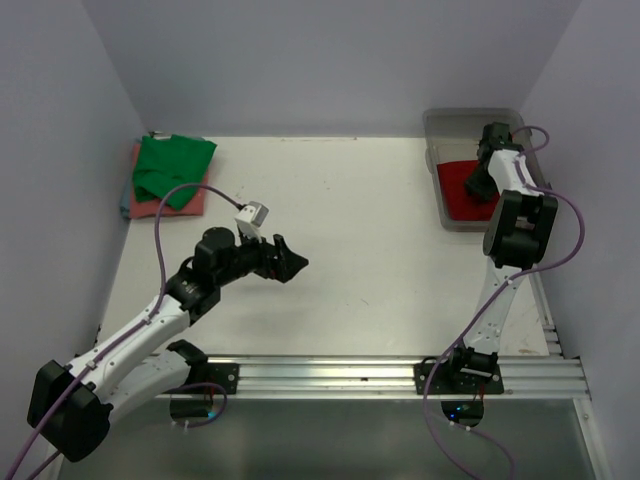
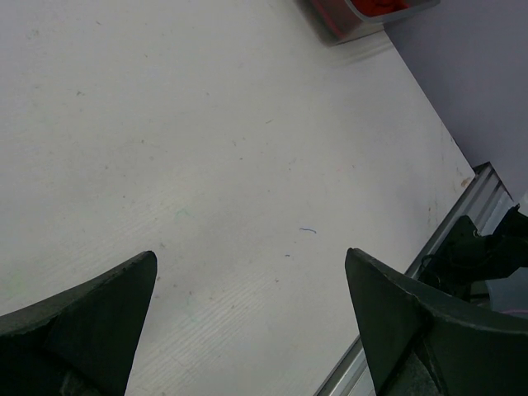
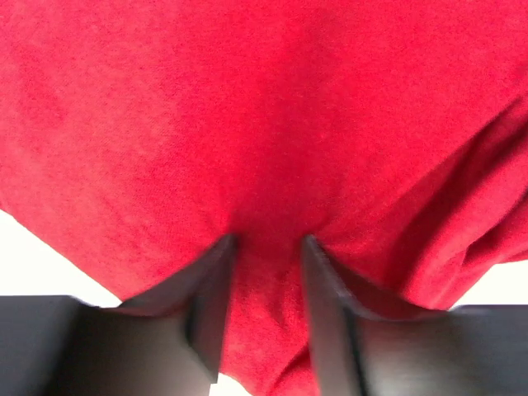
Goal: Fold and stack the t-shirts
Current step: Grab the tshirt from the pile
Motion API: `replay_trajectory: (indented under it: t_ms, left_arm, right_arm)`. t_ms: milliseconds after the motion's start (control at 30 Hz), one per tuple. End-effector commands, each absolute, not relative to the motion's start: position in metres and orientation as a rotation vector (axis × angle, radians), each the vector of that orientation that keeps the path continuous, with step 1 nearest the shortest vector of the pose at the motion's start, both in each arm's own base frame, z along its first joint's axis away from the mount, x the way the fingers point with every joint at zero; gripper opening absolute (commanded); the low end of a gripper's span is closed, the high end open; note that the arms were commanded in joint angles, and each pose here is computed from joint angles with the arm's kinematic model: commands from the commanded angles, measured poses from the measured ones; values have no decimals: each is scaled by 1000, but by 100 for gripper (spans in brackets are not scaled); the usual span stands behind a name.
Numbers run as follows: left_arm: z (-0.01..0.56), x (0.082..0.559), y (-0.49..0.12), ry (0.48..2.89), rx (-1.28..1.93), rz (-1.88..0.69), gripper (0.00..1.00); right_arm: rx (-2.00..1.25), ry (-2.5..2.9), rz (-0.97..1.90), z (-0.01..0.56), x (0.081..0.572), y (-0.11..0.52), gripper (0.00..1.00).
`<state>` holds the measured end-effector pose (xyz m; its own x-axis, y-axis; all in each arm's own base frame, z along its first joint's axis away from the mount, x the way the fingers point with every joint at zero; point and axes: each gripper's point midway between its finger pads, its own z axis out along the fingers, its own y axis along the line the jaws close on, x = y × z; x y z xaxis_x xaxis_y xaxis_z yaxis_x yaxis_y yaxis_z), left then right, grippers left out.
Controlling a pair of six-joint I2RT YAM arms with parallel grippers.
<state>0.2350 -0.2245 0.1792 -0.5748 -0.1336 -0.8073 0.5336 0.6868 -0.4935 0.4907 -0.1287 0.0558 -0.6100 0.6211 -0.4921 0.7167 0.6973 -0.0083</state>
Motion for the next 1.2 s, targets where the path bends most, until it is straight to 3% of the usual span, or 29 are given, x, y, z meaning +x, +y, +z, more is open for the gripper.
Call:
replay_trajectory:
  t_ms: [0,100,333,467,667,933,1167]
  left_arm:
    - [180,234,-223,1982,290,-929,100]
    - [177,233,-222,1990,289,-927,100]
    - [179,232,-219,1975,287,-918,100]
    - [184,233,-220,1953,287,-925,100]
    - [184,233,-222,1949,290,-941,100]
    - [190,237,-214,1929,238,-900,100]
    - [209,243,-178,1894,61,-743,100]
  right_arm:
    - [1032,2459,-194,49,494,-115,37]
    - [1046,2461,-178,47,492,-113,0]
    - [1004,2225,-51,114,486,-105,0]
    - [887,1938,69,222,465,-92,0]
    - [701,1739,263,302,429,-55,0]
    - [37,1641,900,373,370,85,0]
    - [-645,1644,1264,369,274,211,0]
